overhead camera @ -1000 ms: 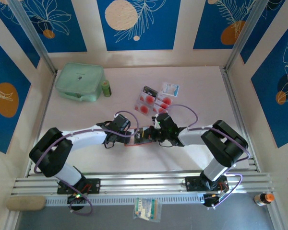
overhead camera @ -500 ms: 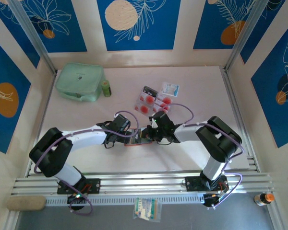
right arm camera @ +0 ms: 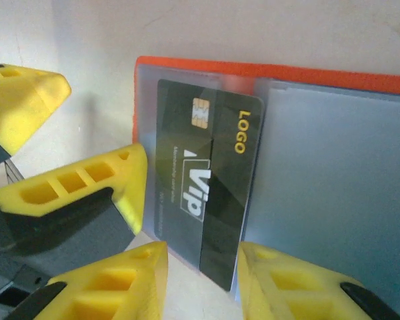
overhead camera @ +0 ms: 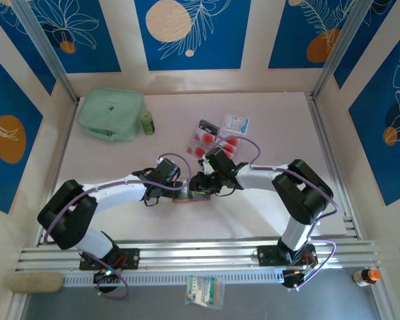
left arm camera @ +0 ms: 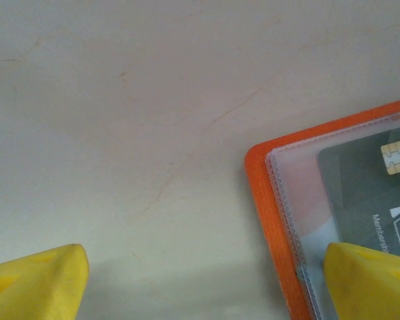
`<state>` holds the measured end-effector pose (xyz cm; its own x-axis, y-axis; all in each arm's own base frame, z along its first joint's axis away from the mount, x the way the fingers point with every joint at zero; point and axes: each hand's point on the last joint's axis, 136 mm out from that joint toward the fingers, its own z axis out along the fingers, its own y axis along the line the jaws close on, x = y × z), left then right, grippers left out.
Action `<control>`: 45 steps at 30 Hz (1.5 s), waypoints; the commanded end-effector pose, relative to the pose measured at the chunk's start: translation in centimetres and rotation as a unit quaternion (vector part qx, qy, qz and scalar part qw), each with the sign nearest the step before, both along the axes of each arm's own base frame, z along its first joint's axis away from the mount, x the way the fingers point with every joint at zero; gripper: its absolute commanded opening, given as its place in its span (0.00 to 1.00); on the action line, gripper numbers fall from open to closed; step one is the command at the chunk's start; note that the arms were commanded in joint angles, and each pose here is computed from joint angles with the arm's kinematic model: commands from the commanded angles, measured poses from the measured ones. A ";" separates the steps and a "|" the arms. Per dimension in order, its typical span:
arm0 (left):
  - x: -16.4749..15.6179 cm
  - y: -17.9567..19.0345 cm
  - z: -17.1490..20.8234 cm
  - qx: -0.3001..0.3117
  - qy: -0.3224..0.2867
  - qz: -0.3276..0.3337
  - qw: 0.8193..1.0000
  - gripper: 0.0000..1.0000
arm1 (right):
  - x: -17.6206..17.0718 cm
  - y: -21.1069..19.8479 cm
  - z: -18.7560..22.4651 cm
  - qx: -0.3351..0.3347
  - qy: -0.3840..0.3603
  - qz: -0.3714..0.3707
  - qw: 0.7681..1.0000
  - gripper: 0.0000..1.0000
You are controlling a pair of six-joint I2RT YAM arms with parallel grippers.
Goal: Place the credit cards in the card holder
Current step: Insert the credit card into the card slot.
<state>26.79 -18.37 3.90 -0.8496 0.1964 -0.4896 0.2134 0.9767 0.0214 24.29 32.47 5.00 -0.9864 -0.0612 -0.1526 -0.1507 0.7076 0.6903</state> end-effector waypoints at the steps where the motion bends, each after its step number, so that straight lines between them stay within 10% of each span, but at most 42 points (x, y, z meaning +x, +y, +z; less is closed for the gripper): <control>1: 0.3 0.1 1.8 -0.015 -0.013 0.022 1.000 0.91 | 0.0 -0.7 1.6 -0.022 -0.021 0.021 0.999 0.31; 45: -0.4 3.2 -1.4 0.014 0.012 0.062 0.998 0.91 | 0.9 3.1 -0.1 -0.071 -0.011 0.056 0.996 0.07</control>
<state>26.18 -15.55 2.07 -0.8826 0.1162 -0.4555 0.1066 0.9932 0.0467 25.06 35.43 2.92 -0.9700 -0.1964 -0.1431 -0.2430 0.7883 0.5653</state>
